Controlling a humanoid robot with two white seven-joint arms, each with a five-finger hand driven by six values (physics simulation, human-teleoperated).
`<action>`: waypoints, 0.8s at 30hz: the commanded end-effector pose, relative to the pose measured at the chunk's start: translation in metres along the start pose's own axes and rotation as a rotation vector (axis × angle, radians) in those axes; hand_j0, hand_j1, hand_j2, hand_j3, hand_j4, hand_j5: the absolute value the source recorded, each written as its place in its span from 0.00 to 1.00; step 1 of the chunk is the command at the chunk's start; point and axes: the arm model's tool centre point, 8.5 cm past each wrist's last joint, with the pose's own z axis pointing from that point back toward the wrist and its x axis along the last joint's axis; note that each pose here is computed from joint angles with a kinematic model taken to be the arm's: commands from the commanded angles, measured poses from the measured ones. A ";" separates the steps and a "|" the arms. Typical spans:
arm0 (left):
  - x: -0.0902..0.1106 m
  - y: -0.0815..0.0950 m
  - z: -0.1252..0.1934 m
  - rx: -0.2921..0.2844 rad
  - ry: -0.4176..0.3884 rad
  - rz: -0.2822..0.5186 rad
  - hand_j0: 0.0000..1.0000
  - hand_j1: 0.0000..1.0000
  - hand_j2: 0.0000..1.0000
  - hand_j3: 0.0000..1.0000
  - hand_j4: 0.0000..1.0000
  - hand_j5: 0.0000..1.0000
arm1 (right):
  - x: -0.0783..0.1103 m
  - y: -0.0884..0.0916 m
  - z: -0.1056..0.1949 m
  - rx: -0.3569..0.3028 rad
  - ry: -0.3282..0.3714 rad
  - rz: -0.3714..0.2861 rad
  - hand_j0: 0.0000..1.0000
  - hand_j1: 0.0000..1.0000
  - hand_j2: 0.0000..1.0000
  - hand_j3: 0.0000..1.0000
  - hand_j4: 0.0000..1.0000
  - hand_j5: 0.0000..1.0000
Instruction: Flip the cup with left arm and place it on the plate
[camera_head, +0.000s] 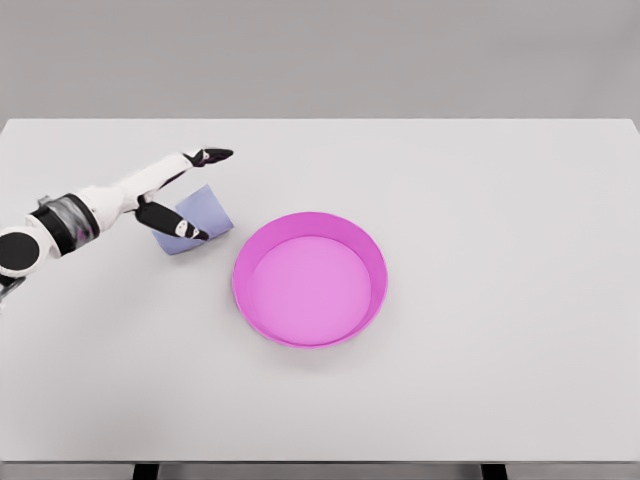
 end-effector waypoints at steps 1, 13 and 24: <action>-0.004 -0.005 -0.006 -0.001 0.011 0.022 1.00 1.00 1.00 1.00 1.00 1.00 | 0.000 0.000 0.000 0.000 0.000 0.000 1.00 1.00 1.00 1.00 1.00 1.00; -0.010 -0.010 -0.006 -0.007 0.025 0.037 1.00 1.00 1.00 1.00 1.00 1.00 | 0.000 0.000 0.000 0.000 0.000 0.000 1.00 1.00 1.00 1.00 1.00 1.00; -0.021 -0.011 -0.007 0.001 0.068 0.049 1.00 1.00 1.00 1.00 1.00 1.00 | 0.000 0.000 0.000 0.000 0.000 0.000 1.00 1.00 1.00 1.00 1.00 1.00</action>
